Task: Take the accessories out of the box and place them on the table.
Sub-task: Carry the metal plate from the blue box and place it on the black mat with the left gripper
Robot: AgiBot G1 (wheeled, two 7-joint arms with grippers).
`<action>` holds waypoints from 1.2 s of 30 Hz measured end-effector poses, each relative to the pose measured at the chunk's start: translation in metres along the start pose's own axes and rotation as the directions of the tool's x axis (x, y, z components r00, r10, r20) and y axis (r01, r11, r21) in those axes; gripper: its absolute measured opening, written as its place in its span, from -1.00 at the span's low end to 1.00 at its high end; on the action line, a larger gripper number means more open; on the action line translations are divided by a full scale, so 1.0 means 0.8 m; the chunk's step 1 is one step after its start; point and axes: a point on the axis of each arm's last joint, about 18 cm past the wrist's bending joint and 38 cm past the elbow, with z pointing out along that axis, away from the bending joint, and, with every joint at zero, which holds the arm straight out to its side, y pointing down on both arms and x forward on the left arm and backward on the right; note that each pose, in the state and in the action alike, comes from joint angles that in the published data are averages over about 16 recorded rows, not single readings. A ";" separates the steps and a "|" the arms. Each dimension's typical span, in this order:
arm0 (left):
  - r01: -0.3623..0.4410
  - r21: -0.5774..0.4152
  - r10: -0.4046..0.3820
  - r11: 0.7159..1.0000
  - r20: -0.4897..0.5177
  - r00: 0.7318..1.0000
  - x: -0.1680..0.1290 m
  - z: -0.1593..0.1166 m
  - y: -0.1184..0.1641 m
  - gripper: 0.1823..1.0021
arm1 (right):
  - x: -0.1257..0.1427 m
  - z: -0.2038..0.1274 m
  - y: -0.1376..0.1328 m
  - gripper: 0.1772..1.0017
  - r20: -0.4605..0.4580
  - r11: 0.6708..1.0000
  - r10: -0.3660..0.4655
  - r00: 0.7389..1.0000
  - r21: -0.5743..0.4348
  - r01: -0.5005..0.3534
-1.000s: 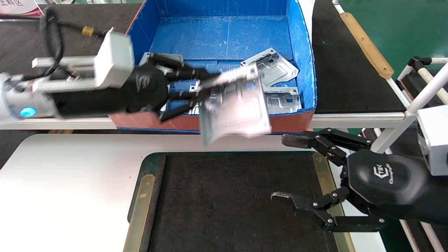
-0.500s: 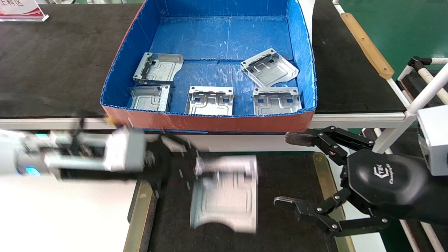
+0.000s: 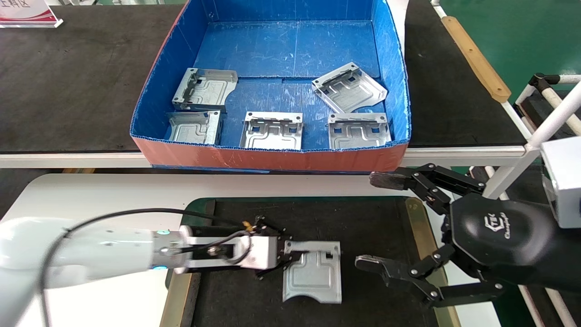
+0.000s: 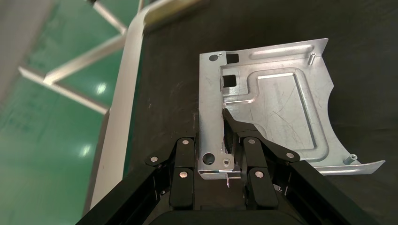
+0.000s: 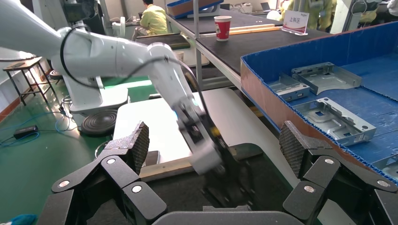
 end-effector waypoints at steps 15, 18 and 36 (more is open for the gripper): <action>0.016 -0.012 -0.014 1.000 0.099 0.995 -0.006 0.105 -0.010 -0.76 | 0.000 0.000 0.000 1.00 0.000 1.000 0.000 1.000 0.000 0.000; 0.009 -0.012 -0.008 1.000 0.108 0.994 -0.008 0.112 -0.015 -0.77 | 0.000 0.000 0.000 1.00 0.000 1.000 0.000 1.000 0.000 0.000; -0.007 0.011 0.006 1.000 0.092 0.996 0.000 0.144 -0.048 -0.77 | 0.000 0.000 0.000 1.00 0.000 1.000 0.000 1.000 0.000 0.000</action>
